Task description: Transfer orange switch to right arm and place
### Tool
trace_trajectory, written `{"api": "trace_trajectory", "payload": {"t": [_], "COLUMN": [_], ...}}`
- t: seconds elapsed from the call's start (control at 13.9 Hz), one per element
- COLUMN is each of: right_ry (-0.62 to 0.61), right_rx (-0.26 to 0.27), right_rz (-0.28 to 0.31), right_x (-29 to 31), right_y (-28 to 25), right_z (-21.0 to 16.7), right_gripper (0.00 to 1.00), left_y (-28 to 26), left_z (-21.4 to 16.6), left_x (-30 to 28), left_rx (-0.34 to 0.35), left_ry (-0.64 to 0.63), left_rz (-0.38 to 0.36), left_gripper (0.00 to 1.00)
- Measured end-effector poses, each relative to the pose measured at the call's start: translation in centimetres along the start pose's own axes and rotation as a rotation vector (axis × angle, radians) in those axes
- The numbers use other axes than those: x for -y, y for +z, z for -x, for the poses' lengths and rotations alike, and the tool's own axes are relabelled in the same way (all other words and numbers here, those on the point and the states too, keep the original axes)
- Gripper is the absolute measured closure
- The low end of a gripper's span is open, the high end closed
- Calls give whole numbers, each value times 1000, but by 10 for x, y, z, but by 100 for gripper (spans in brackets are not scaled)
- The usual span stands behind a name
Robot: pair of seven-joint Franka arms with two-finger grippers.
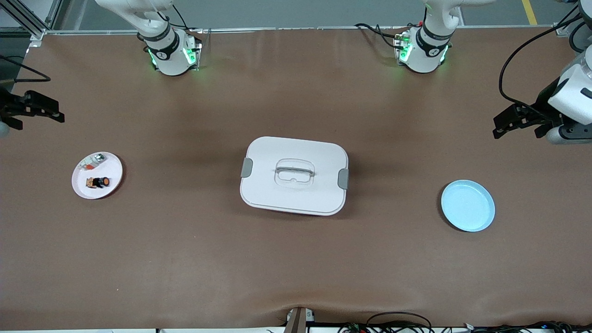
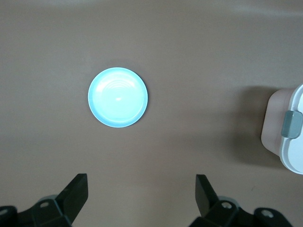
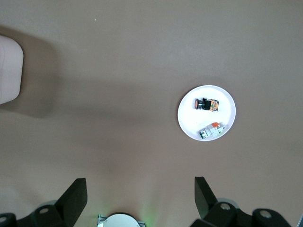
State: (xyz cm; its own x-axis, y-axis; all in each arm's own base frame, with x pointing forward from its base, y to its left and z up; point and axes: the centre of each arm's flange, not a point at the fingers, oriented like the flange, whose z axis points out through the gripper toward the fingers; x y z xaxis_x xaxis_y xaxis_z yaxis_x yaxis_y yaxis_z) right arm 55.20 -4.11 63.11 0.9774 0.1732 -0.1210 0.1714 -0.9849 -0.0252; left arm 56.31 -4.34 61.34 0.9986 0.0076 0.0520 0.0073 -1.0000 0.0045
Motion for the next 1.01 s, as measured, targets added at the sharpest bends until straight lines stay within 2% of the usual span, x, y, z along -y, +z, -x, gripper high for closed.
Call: {"api": "trace_trajectory", "payload": {"t": [0.65, 1.01], "right_ry": [9, 119], "right_rx": [-70, -113], "right_rz": [14, 10], "right_x": [5, 13], "right_y": [-33, -43], "right_z": [30, 34], "right_gripper": [0, 0], "left_y": [0, 1], "left_z": [0, 0], "left_x": [0, 0], "left_rx": [0, 2], "left_ry": [0, 0], "left_rz": [0, 0], "left_gripper": [0, 0]}}
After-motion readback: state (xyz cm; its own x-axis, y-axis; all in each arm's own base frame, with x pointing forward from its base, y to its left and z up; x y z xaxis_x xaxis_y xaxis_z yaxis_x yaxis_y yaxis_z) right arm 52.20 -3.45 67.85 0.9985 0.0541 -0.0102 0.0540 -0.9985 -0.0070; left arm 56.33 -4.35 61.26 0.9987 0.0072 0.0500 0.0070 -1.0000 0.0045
